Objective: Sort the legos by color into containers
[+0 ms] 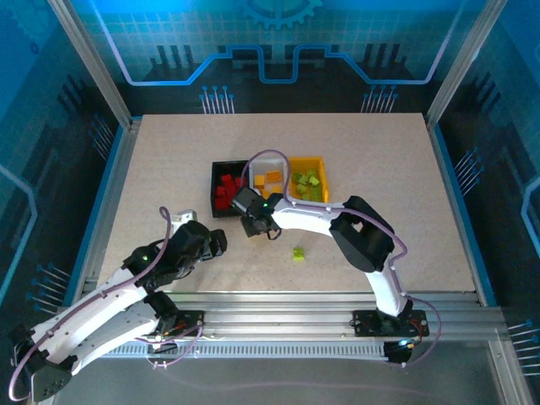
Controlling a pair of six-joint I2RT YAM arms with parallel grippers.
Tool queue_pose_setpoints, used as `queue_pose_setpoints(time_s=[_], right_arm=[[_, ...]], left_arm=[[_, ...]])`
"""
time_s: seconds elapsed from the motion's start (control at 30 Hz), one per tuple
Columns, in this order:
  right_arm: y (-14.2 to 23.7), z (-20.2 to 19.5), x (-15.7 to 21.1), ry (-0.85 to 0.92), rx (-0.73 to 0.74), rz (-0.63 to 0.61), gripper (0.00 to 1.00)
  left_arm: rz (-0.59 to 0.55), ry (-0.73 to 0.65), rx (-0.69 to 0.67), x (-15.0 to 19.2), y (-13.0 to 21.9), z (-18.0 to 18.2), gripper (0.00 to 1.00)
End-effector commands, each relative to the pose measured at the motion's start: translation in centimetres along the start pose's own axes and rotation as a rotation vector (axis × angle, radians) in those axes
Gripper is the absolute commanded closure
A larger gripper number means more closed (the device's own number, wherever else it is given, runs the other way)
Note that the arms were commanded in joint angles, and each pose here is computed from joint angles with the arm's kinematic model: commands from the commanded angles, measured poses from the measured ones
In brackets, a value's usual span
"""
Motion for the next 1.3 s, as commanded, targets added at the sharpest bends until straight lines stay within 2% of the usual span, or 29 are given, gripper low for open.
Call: queue_pose_setpoints(time_s=[0.0, 0.17, 0.37, 0.5, 0.63, 0.7, 0.73, 0.8, 0.87, 0.93, 1.0, 1.27], right_arm=[[0.2, -0.5, -0.6, -0.008, 0.027, -0.013, 0.57], [4.5, -0.1, -1.2, 0.010, -0.029, -0.086, 0.69], [9.8, -2.7, -3.4, -0.028, -0.047, -0.200, 0.70], [9.1, -4.8, -6.6, -0.078, -0.019, -0.189, 0.69], [6.1, -6.7, -8.9, -0.131, 0.007, -0.140, 0.68], [5.4, -7.1, -9.8, -0.146, -0.001, -0.138, 0.62], [5.5, -7.0, -10.3, -0.148, -0.023, -0.146, 0.53], [6.7, -6.1, -11.0, -0.124, -0.087, -0.185, 0.38], [8.9, -5.5, -10.9, -0.081, -0.095, -0.236, 0.31], [10.5, -5.7, -9.8, -0.070, -0.074, -0.245, 0.28], [11.2, -6.3, -7.4, -0.089, -0.063, -0.202, 0.26], [9.5, -9.7, 9.6, -0.144, 0.042, 0.135, 0.22]], left_arm=[[-0.001, -0.010, -0.029, 0.1, 0.1, 0.8, 0.01], [-0.006, -0.007, -0.024, 0.0, 0.1, 0.7, 0.01], [-0.016, 0.003, -0.014, -0.3, 0.1, 0.4, 0.01], [-0.020, 0.007, -0.016, -0.4, 0.1, 0.4, 0.01], [-0.011, 0.011, -0.018, -0.2, 0.1, 0.5, 0.01], [-0.007, 0.014, -0.020, -0.1, 0.1, 0.6, 0.01], [-0.006, 0.013, -0.019, -0.1, 0.1, 0.6, 0.01], [-0.006, 0.014, -0.018, -0.2, 0.1, 0.5, 0.01], [-0.008, 0.016, -0.020, -0.2, 0.1, 0.6, 0.01], [-0.011, 0.017, -0.012, -0.2, 0.0, 0.4, 0.01], [-0.017, 0.022, -0.004, -0.3, -0.2, 0.2, 0.01], [-0.012, 0.023, -0.003, -0.1, -1.2, 0.0, 0.01]])
Point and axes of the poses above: each hand's point on the last joint's axis, 136 mm out from that joint toward the fingers, its own y axis back along the fingers, its own z axis along the line the jaws close on, x = y × z, the point moved 1 cm from there along y, back along the fingers, and after that the axes turned 4 degrees about -y, right-handed, at the moved point
